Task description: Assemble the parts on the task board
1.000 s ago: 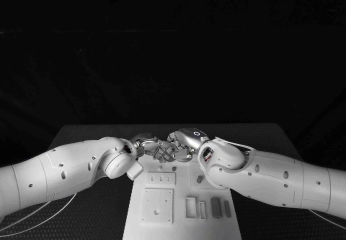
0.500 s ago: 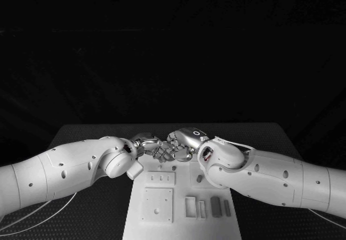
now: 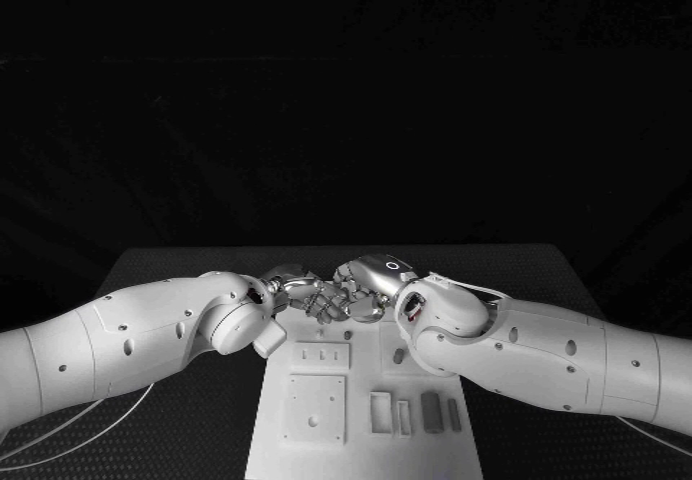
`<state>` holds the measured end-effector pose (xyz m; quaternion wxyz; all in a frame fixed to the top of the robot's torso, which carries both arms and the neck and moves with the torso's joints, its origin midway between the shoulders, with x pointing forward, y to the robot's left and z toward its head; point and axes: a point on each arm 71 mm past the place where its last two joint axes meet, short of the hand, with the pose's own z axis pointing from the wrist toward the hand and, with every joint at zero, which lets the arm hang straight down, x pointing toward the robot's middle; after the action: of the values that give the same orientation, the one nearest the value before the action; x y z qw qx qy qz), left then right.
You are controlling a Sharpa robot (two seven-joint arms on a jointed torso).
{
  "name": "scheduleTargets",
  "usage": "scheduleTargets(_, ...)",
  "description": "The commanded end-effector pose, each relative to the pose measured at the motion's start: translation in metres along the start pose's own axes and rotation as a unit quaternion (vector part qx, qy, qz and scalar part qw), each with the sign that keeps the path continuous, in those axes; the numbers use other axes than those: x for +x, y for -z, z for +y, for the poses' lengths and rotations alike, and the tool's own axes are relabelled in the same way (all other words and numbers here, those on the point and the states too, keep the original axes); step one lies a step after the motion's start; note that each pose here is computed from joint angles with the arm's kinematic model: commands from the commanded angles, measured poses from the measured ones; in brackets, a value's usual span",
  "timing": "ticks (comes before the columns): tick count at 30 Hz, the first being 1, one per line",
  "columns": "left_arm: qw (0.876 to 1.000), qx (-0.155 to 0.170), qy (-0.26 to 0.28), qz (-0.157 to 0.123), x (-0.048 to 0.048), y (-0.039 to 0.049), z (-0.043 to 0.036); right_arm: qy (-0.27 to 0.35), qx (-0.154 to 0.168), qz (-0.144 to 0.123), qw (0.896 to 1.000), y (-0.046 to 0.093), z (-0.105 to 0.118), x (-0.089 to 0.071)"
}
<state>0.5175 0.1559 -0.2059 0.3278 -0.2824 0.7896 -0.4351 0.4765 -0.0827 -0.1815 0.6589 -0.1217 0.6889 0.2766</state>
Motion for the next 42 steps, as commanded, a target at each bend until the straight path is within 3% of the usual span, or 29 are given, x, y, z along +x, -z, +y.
scheduleTargets(1,1.000,0.012,0.004,0.005,0.0032,-0.0008,-0.0058,0.007,-0.009,0.016,1.000,0.001,0.004,0.005)
scheduleTargets(16,1.000,0.002,-0.002,-0.001,0.0001,0.0016,-0.0024,0.007,0.003,0.015,1.000,0.002,-0.006,0.004)
scheduleTargets(30,1.000,-0.008,-0.020,-0.001,-0.0004,0.0023,-0.0005,-0.043,0.015,-0.005,0.999,0.004,-0.019,0.001)
scheduleTargets(33,1.000,-0.010,-0.026,-0.009,-0.0025,0.0021,0.0001,-0.054,0.027,-0.017,0.998,0.007,-0.032,-0.002)
scheduleTargets(42,0.995,-0.022,-0.095,-0.024,-0.0119,0.0038,0.0046,-0.085,0.091,-0.078,0.989,0.022,-0.108,-0.022)
